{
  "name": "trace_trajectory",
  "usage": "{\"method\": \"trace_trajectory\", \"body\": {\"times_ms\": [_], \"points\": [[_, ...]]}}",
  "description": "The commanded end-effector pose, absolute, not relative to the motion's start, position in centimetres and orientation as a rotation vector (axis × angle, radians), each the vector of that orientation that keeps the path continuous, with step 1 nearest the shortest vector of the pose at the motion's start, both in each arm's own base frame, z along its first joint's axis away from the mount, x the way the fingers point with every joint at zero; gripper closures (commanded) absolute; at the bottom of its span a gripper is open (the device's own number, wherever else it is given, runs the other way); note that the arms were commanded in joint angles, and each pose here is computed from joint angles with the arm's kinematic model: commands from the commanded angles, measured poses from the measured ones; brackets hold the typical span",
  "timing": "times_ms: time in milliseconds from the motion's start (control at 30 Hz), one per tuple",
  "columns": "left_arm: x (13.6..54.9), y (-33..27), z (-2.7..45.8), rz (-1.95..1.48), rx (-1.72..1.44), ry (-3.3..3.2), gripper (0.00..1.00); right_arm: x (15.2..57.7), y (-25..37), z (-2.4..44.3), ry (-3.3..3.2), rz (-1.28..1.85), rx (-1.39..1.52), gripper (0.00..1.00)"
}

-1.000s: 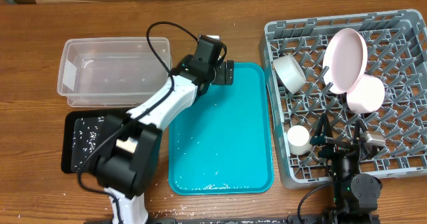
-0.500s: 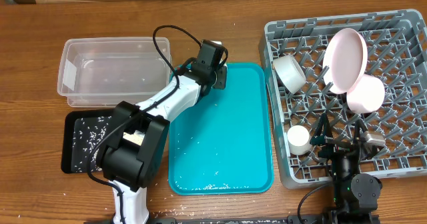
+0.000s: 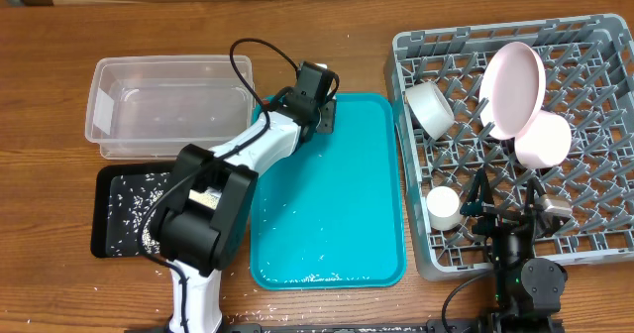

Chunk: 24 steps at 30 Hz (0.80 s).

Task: Sort waste into correct bins and load items into the dishwasher
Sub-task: 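Grasp the white tissue on the teal tray with the left gripper, then drop the tissue into the clear plastic container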

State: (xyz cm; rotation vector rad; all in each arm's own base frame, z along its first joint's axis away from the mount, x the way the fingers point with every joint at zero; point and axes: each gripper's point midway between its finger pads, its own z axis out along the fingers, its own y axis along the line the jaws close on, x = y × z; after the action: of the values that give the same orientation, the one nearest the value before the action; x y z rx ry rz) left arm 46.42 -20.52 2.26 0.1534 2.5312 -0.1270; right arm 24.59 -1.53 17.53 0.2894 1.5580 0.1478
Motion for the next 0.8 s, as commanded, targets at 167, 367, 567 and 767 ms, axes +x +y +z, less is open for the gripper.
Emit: {"method": "trace_trajectory", "body": {"times_ms": [167, 367, 567, 767], "points": [[46.9, -23.8, 5.9, -0.357, 0.223, 2.510, 0.96, 24.6, -1.7, 17.3, 1.553, 0.144, 0.298, 0.00], [45.5, -22.0, 15.6, -0.455, 0.129, 2.511, 0.96, 24.6, -1.7, 17.3, 1.553, 0.144, 0.298, 0.00], [43.4, -11.0, 19.4, -0.096, -0.211, 2.529, 0.96, 24.6, -1.7, 17.3, 1.553, 0.144, 0.298, 0.00], [43.1, -5.7, 17.4, 0.083, -0.293, 2.597, 0.88, 24.6, -1.7, 17.3, 1.553, 0.144, 0.298, 0.00]]}}
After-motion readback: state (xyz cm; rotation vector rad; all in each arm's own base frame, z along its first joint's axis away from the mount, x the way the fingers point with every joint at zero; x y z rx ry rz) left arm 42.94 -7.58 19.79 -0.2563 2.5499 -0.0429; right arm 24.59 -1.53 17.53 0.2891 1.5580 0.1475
